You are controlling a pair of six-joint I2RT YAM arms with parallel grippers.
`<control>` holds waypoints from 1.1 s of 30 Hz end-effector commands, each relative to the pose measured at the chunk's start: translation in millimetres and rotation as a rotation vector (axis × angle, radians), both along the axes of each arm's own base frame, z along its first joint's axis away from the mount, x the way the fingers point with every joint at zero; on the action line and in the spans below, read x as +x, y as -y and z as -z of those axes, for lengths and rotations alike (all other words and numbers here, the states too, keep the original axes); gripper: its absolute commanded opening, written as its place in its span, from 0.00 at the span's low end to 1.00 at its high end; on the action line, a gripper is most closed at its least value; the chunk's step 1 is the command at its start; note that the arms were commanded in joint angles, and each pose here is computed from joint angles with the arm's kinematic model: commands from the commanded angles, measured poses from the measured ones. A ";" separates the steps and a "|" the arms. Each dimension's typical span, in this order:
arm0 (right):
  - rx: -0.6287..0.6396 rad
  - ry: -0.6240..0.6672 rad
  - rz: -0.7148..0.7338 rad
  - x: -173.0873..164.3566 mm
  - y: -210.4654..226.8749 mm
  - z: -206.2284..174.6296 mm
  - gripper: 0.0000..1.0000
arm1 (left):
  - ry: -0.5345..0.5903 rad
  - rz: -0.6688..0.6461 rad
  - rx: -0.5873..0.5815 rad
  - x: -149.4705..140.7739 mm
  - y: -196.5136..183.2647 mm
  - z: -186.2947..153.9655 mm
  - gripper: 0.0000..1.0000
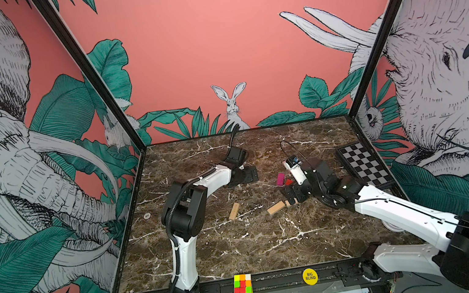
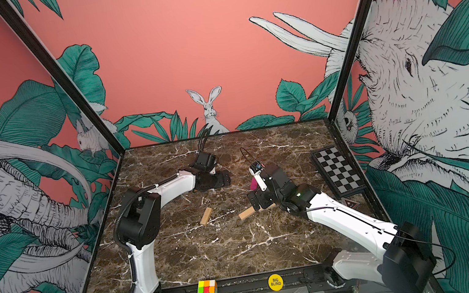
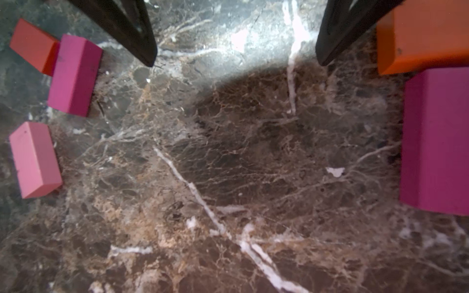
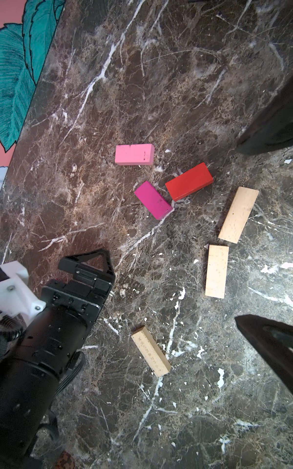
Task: Assemble the letter p with building blocks
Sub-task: Assemble the building block at the center of the board.
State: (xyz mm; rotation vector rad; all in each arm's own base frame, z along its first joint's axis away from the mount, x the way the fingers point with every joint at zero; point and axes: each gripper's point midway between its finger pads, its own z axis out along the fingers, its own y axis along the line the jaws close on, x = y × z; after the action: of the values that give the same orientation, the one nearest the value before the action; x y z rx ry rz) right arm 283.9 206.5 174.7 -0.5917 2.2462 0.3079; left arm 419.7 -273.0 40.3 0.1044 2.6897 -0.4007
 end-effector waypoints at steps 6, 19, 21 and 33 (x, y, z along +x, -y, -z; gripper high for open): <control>0.027 0.010 0.004 2.1 -2.2 -9.9 0.98 | -0.021 -0.006 0.096 -2.6 -15.8 5.2 0.99; 0.030 -0.004 -0.002 0.7 -3.8 -5.5 0.98 | -0.013 -0.009 0.135 1.3 -21.8 5.4 0.99; 0.028 -0.010 -0.002 0.0 -3.6 -3.3 0.98 | -0.011 -0.011 0.144 2.1 -23.2 6.2 0.99; 0.028 -0.022 -0.008 0.9 -6.4 1.2 0.98 | -0.026 -0.030 0.160 4.5 -34.6 11.8 0.99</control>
State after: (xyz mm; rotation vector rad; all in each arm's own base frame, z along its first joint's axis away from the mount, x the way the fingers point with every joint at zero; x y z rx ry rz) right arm 281.9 210.3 171.6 -0.5999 2.2590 0.3355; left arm 426.3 -247.5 32.8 0.1170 2.7103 -0.2223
